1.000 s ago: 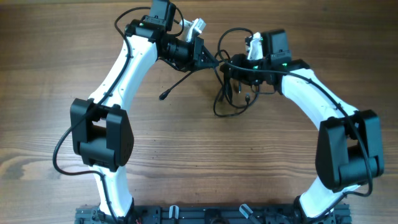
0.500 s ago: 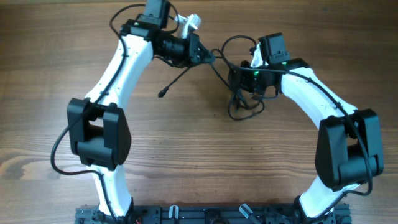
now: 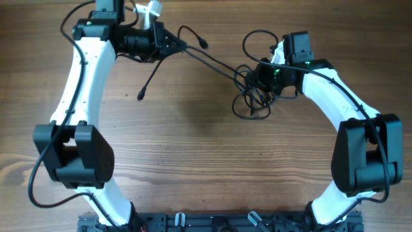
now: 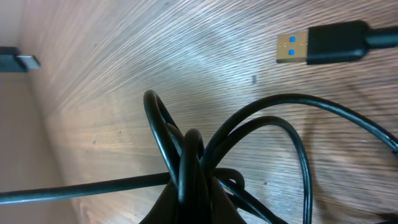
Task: Untangle cables
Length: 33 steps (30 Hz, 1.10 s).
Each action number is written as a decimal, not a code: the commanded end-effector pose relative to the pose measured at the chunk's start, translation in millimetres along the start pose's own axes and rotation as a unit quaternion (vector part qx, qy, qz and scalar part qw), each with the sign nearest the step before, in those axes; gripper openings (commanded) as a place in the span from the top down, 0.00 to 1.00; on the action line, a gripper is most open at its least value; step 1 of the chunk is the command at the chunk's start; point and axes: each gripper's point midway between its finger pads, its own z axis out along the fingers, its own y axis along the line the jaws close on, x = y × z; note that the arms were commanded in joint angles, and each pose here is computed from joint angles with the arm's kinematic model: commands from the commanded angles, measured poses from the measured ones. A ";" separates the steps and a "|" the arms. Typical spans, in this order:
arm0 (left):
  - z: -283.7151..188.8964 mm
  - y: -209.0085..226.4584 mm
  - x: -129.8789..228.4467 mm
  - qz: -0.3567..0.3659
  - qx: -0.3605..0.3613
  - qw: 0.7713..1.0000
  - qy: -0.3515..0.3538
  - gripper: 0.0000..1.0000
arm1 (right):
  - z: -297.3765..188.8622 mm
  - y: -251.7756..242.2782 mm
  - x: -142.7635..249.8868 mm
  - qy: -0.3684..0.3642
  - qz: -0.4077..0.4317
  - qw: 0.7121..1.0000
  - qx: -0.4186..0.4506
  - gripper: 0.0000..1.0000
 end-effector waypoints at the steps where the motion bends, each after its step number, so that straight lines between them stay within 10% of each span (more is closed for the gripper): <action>1: -48.0 2.9 -11.0 -0.002 -0.050 0.997 -0.059 0.96 | -4.5 -36.3 -12.0 -0.011 -0.025 1.000 0.005 0.96; 12: -17.0 4.8 17.5 -0.003 -0.111 0.994 -0.009 0.96 | -75.8 55.7 -24.9 -0.071 -0.121 0.978 -0.154 0.96; 27: 29.6 5.3 73.8 -0.008 -0.242 0.968 0.060 0.95 | -106.6 73.3 -27.6 -0.107 -0.083 0.978 -0.158 0.96; 29: 32.4 8.7 77.3 -0.020 -0.272 0.961 0.053 0.83 | -106.2 72.6 -26.9 -0.105 -0.082 0.979 -0.157 0.96; 33: 36.9 8.8 81.0 -0.007 -0.293 0.955 0.052 0.19 | -104.5 69.8 -24.2 -0.099 -0.077 0.980 -0.152 0.96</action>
